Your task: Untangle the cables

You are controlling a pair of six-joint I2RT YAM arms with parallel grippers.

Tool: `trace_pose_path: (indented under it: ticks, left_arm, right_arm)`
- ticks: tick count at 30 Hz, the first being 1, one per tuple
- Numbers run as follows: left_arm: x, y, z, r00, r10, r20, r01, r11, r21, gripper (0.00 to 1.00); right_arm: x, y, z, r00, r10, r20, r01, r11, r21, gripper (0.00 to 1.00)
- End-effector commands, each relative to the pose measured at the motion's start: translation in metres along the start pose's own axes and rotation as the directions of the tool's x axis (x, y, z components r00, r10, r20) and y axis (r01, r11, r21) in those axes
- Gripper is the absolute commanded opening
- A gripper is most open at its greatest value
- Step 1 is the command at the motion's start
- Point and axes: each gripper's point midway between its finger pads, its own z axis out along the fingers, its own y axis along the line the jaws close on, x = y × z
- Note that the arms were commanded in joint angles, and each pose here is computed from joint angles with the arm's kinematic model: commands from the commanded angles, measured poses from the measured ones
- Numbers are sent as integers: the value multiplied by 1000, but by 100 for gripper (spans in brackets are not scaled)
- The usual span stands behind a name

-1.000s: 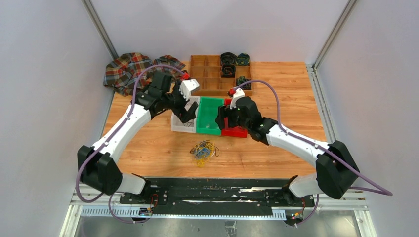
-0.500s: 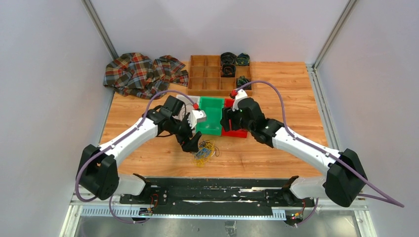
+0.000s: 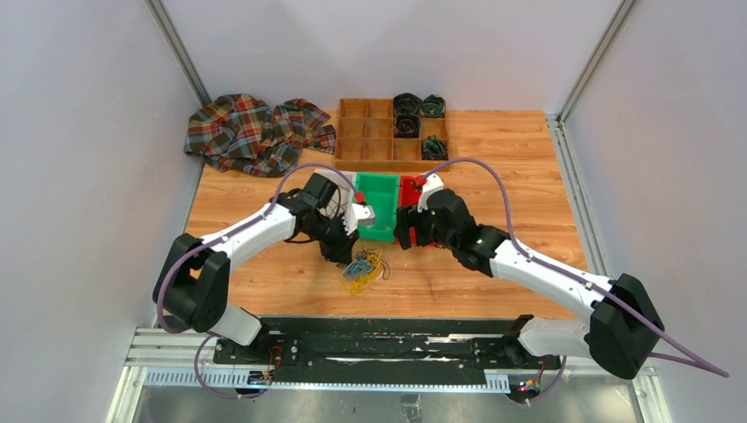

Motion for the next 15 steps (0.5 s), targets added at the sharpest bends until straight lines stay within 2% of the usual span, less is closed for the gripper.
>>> trace_pose_path:
  ticks: [1,3,5,9,15]
  left_arm:
    - [-23,1,-6,996,65,60,-64,998,-11,18]
    - [-26,-2,-15,995,80,65,-79,997,-25,7]
    - [-31,-9,-26,992,100,78,-97,995,-34,1]
    - [-49,-23,-51,983,122,138,-114,991,-65,1]
    - [-71,-42,-78,973,84,215,-69,995,-76,1]
  right_arm:
    - [-8,10,-6,998,10,60,-7,999,-35,73]
    - [-8,15,-6,997,9,73,-5,998,-62,70]
    - [-8,22,-5,997,1,83,7,996,-93,68]
    - [-12,43,-3,994,-50,99,65,987,-146,68]
    - [-31,95,-8,971,-136,197,185,949,-256,70]
